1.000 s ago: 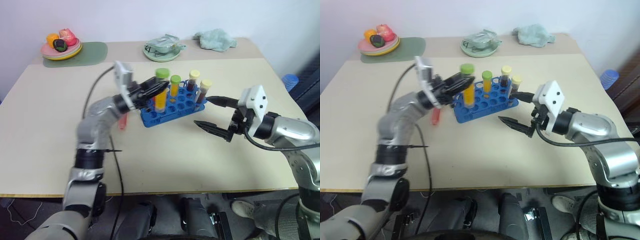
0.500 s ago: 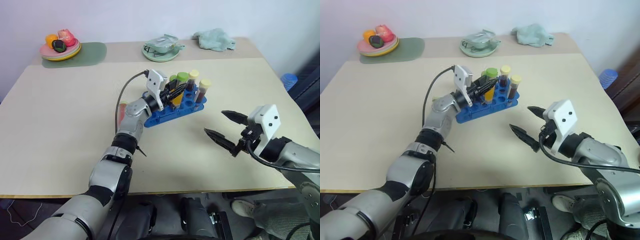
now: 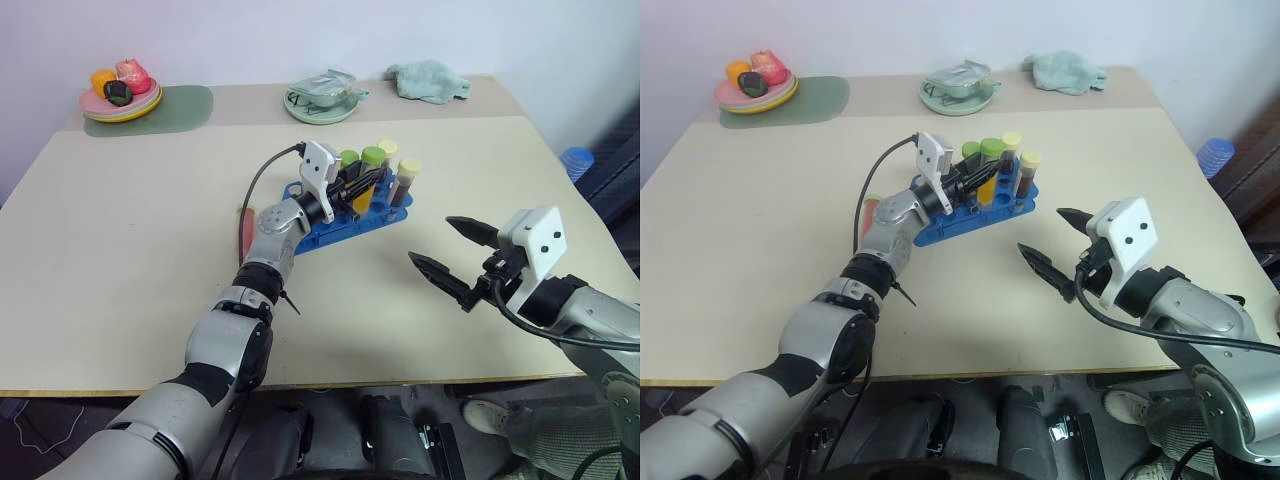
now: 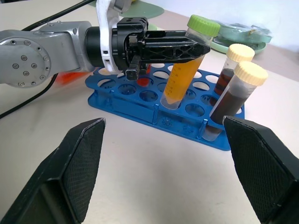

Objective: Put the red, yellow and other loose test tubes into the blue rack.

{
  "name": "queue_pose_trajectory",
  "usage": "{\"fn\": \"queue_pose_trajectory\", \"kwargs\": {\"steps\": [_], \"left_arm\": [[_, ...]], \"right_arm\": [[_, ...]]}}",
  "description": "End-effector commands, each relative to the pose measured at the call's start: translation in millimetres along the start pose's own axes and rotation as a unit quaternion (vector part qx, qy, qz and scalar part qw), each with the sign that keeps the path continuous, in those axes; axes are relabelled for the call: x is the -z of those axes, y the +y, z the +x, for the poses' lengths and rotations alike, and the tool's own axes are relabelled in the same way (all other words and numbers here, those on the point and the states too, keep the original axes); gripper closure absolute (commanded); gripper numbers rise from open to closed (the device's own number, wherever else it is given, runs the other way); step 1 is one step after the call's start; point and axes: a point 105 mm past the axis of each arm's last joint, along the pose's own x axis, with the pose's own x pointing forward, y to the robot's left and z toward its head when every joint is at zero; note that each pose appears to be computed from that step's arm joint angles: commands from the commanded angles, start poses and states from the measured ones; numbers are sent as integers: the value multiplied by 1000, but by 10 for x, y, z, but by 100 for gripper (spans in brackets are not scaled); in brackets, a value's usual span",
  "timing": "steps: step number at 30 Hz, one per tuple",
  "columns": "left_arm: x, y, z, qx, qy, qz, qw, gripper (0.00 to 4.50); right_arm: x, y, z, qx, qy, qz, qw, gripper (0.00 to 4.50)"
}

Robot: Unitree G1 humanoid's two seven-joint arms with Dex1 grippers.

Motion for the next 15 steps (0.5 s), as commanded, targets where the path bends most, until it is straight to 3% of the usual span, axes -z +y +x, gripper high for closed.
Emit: {"fn": "queue_pose_trajectory", "kwargs": {"steps": [1,10,15], "left_arm": [[71,0,10,-2,23,12,1000,373],[131,-56,29,9,26,-2,1000,373],[58,-53,28,6,-8,-48,999,129]], "right_arm": [[-95,-1,-25,3,-19,-17,1000,37],[-85,2,-42,1,-22,-20,1000,37],[-87,9,-53,0,-22,-22,1000,37]]}}
